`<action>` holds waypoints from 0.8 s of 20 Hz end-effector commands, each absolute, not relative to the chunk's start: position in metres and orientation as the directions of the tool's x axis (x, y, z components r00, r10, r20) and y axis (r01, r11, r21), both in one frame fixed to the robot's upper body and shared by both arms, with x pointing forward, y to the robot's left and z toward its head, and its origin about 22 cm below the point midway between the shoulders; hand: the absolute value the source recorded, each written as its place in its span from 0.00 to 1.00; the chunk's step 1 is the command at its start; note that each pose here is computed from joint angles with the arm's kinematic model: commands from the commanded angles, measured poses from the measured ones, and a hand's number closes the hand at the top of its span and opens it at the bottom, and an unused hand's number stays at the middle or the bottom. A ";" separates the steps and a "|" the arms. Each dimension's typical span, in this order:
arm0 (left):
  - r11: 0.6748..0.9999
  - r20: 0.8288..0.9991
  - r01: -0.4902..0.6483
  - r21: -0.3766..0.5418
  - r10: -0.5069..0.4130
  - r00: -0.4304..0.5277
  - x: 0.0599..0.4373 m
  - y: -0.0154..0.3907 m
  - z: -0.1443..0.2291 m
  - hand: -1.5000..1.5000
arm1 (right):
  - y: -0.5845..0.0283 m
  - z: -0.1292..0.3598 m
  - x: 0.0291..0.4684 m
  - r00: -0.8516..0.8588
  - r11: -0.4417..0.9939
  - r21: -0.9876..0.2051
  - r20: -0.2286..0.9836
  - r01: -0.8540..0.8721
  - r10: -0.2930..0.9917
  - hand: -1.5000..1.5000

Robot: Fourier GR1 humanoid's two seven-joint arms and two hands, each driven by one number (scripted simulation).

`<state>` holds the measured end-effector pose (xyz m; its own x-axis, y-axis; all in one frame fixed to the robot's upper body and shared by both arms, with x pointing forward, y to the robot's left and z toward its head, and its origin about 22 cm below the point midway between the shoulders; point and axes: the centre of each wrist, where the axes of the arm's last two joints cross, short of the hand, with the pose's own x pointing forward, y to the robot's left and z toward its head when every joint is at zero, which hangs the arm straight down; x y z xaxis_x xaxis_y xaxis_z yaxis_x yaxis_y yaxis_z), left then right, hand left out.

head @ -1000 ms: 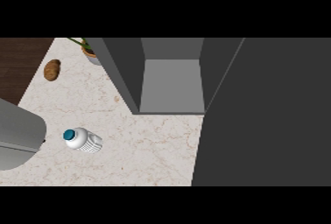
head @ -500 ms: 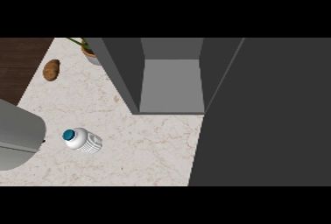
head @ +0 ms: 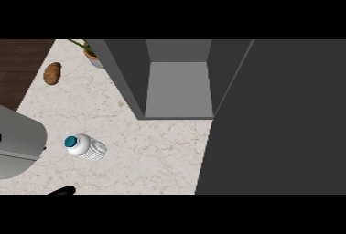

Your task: Pick up the bottled water, place it into the cabinet and close the cabinet

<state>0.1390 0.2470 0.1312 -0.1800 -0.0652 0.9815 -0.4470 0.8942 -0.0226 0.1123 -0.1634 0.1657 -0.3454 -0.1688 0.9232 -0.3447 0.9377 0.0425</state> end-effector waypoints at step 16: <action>0.874 0.995 -0.485 0.028 -0.070 -0.068 0.177 0.295 0.043 0.00 | -0.151 0.172 0.102 -0.413 0.952 -0.029 0.905 -0.303 -0.104 0.00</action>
<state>0.1725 0.2758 0.0550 -0.1009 -0.0881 0.9910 -0.4865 0.8732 0.0281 0.1105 -0.1567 0.1653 -0.3398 -0.1613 0.9266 -0.3513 0.9356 0.0341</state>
